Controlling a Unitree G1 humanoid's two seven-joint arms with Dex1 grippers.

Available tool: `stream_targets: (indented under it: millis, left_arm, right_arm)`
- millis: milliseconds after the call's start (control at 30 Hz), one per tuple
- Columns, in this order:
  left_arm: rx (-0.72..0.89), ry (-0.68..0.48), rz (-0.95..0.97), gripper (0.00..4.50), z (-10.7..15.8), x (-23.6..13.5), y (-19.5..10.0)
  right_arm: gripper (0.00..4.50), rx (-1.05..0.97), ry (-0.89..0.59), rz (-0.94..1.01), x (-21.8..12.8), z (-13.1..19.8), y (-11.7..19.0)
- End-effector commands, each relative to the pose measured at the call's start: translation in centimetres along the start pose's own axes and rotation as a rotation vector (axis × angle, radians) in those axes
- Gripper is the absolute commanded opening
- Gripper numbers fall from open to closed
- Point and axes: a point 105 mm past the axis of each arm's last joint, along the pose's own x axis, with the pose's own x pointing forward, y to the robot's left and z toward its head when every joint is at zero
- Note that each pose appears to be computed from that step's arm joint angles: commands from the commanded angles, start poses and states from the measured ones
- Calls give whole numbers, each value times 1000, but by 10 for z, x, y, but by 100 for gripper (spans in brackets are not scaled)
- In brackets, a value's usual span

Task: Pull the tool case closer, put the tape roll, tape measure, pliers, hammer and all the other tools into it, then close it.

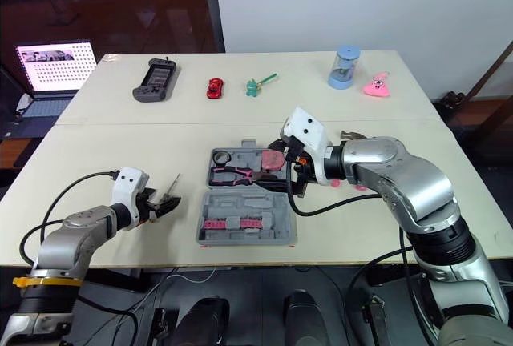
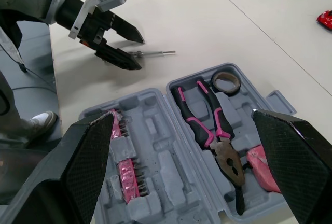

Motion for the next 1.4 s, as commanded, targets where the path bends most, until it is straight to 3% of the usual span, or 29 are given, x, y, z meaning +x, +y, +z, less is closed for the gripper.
stream_targets:
  millis: [33, 233, 400, 567, 667, 867, 933, 1033, 1167, 1400]
  left_arm:
    - [11, 26, -5, 321, -2, -2, -2]
    - [9, 44, -26, 7, -3, -2, -7]
    - [29, 1, -21, 2, 7, -2, -2]
    - [93, -91, -131, 2, 40, -8, -11]
    - [147, -129, -378, 1, 79, -26, -30]
    - [357, -106, -605, 1, 110, -37, -48]
    - [381, -89, -632, 1, 114, -34, -48]
    - [561, 18, -705, 1, 116, -21, -61]
    - [725, 75, -808, 1, 121, -11, -81]
    - [867, 209, -876, 1, 124, 6, -109]
  right_arm:
    - [450, -51, -12, -6, -2, 8, 1]
    - [450, -58, -7, -10, -1, 7, 1]
    - [450, -62, -4, -12, -3, 6, 1]
    - [450, -89, -2, -5, -6, 5, 3]
    - [450, -97, 12, 4, -11, 1, 5]
    - [450, -84, 28, 1, -14, -7, 10]
    - [450, -77, 33, 0, -14, -10, 12]
    - [450, -57, 52, -18, -20, -20, 19]
    - [450, -38, 71, -53, -28, -28, 24]
    - [450, -4, 93, -114, -37, -37, 32]
